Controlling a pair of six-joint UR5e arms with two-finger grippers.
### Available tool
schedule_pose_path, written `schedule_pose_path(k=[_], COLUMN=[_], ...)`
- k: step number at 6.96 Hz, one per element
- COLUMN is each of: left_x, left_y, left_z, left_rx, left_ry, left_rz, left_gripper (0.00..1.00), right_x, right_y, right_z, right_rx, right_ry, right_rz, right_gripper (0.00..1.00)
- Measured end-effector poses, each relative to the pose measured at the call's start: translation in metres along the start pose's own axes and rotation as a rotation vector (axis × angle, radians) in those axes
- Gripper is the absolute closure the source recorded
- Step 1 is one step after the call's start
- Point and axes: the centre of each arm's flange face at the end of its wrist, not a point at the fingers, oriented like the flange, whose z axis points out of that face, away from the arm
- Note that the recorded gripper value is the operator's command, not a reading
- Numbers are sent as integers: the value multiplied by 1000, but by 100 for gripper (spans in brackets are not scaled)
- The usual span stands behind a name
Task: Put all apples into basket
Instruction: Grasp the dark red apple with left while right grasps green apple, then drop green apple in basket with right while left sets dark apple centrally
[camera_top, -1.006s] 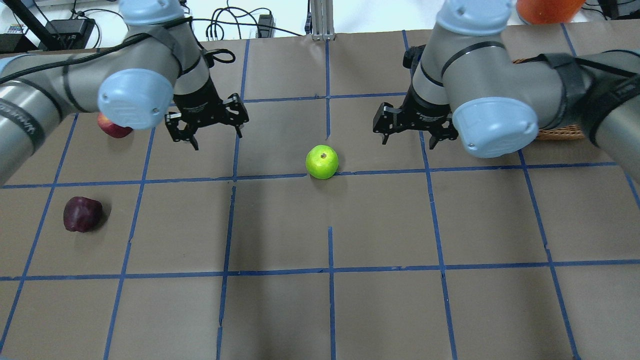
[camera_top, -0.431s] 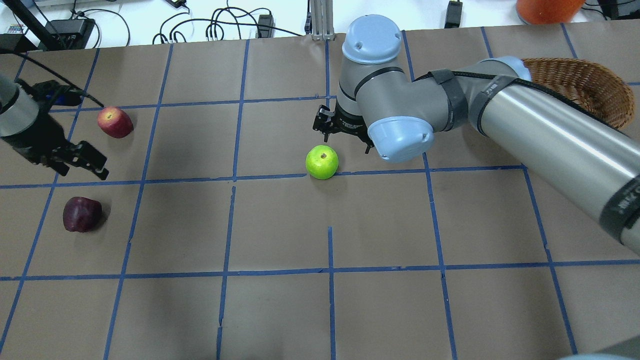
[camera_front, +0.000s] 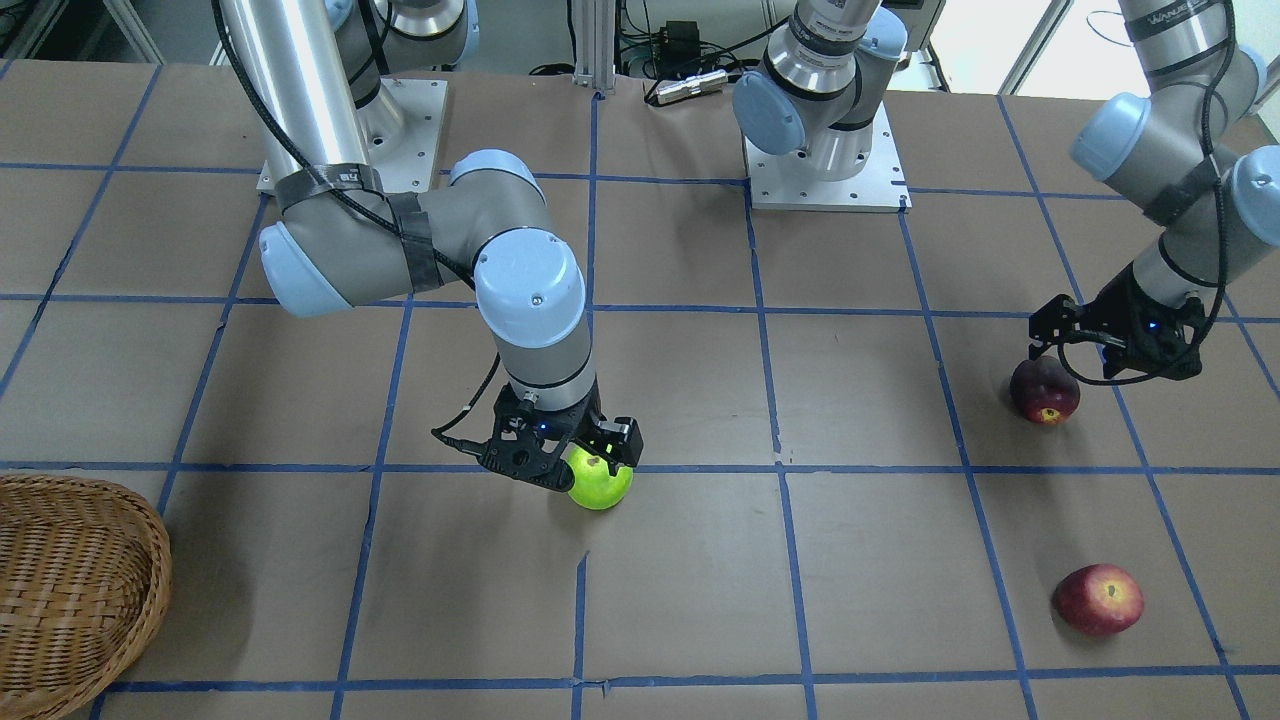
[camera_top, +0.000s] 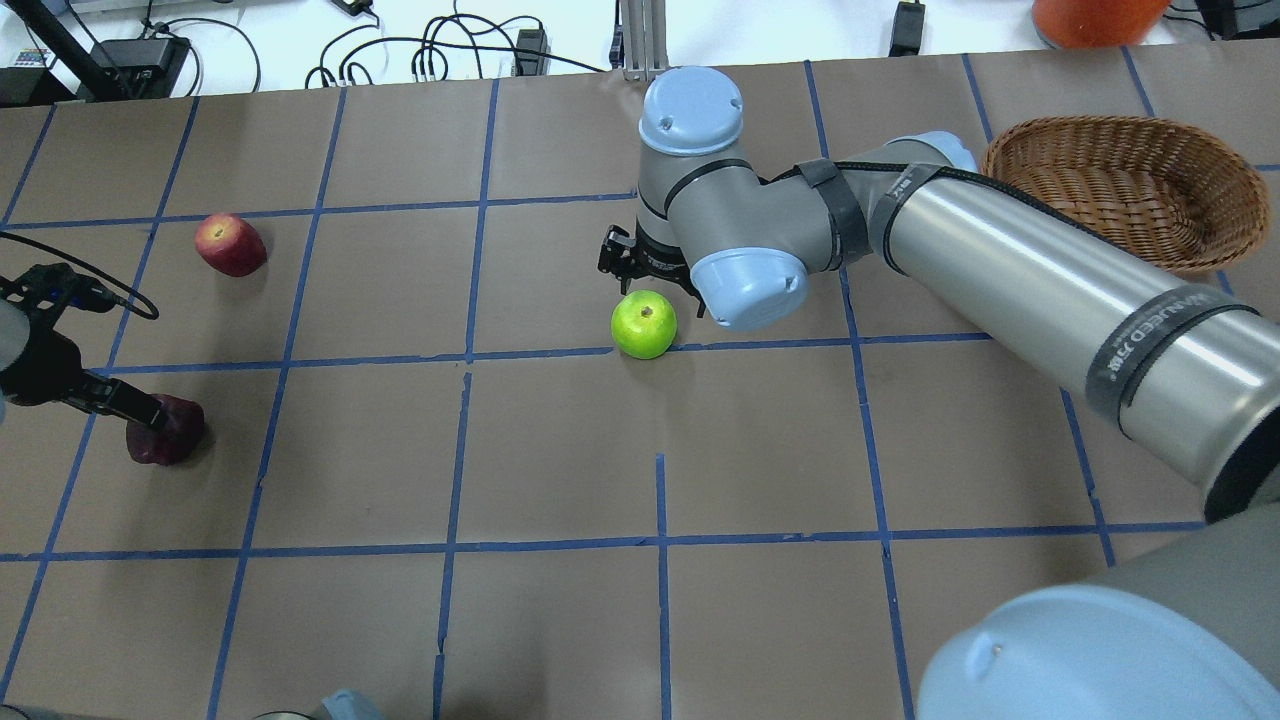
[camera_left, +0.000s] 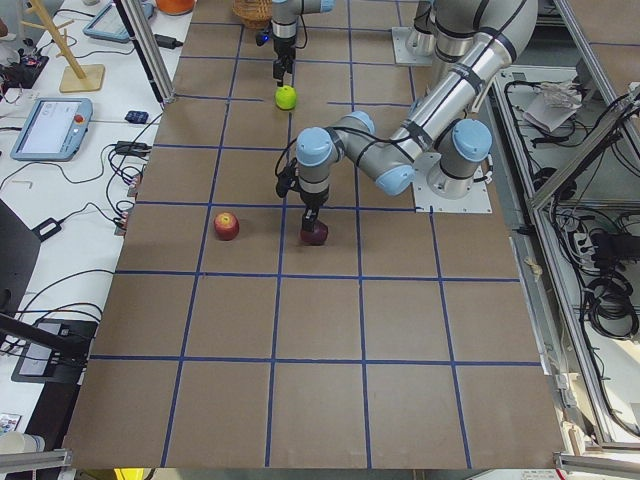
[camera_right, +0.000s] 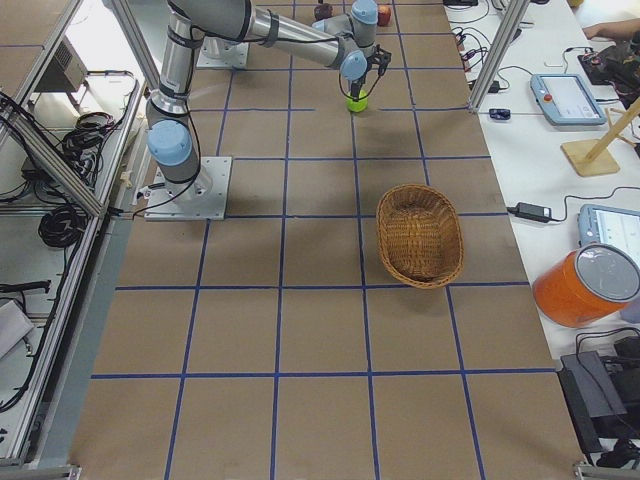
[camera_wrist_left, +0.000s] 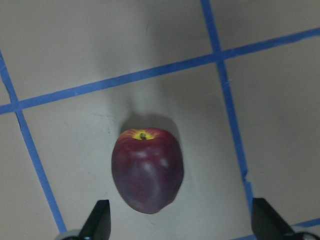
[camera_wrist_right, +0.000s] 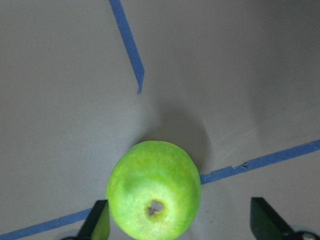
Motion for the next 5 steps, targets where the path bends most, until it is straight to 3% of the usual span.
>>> schedule_pose_path(k=[2, 3, 4, 5], left_x=[-2, -3, -5, -5], left_y=[2, 0, -3, -10], left_z=[37, 49, 54, 53], left_rx=[-8, -1, 11, 29], left_ry=[23, 35, 29, 14], left_rz=[45, 46, 39, 18], left_gripper=[3, 25, 33, 53], right_x=[-4, -5, -6, -8], right_y=[-1, -2, -2, -3], right_z=[17, 24, 28, 32], right_rx=[-10, -13, -14, -13], right_ry=[-2, -3, -4, -8], right_rz=[-8, -10, -11, -14], right_gripper=[0, 0, 0, 0])
